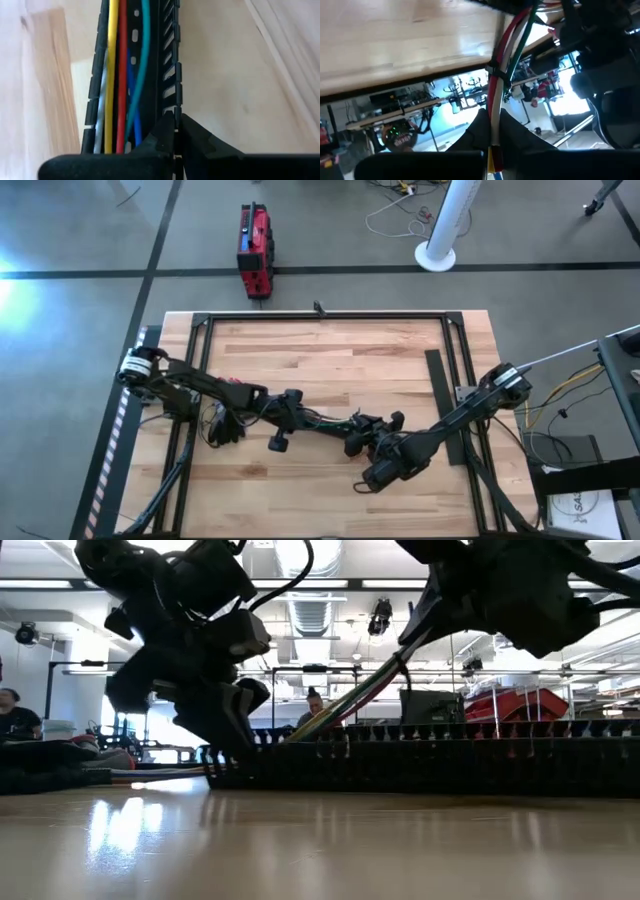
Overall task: Ziptie cables
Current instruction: Put the zip-tied cable wires into the black cable duct
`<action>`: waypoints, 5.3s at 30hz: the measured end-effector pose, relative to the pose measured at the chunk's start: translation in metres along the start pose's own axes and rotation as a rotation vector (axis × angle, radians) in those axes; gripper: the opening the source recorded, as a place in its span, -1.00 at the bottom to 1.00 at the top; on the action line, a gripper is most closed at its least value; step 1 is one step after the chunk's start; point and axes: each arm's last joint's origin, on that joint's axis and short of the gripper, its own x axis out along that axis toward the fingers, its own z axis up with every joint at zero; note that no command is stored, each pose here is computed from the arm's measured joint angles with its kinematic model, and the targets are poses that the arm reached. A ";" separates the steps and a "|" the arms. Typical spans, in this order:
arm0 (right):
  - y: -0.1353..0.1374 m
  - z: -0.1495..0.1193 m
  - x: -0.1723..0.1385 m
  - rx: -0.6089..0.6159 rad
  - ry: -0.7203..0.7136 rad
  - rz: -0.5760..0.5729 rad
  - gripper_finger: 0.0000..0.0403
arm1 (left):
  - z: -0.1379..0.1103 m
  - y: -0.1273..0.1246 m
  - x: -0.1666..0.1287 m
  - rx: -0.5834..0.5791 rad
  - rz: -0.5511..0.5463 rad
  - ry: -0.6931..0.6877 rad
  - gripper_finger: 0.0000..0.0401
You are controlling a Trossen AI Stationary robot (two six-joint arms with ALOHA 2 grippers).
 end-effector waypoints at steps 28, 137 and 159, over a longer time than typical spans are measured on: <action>0.051 0.022 -0.086 -0.197 -0.177 0.085 -1.00 | -0.006 -0.001 -0.027 -0.115 -0.125 0.069 -1.00; 0.070 0.030 -0.047 3.304 -0.034 0.956 -0.95 | -0.102 -0.010 -0.038 -0.270 0.090 0.053 -0.46; 0.068 0.027 -0.049 3.239 -0.091 0.943 -0.98 | -0.110 -0.017 -0.047 -0.213 0.036 -0.110 -0.36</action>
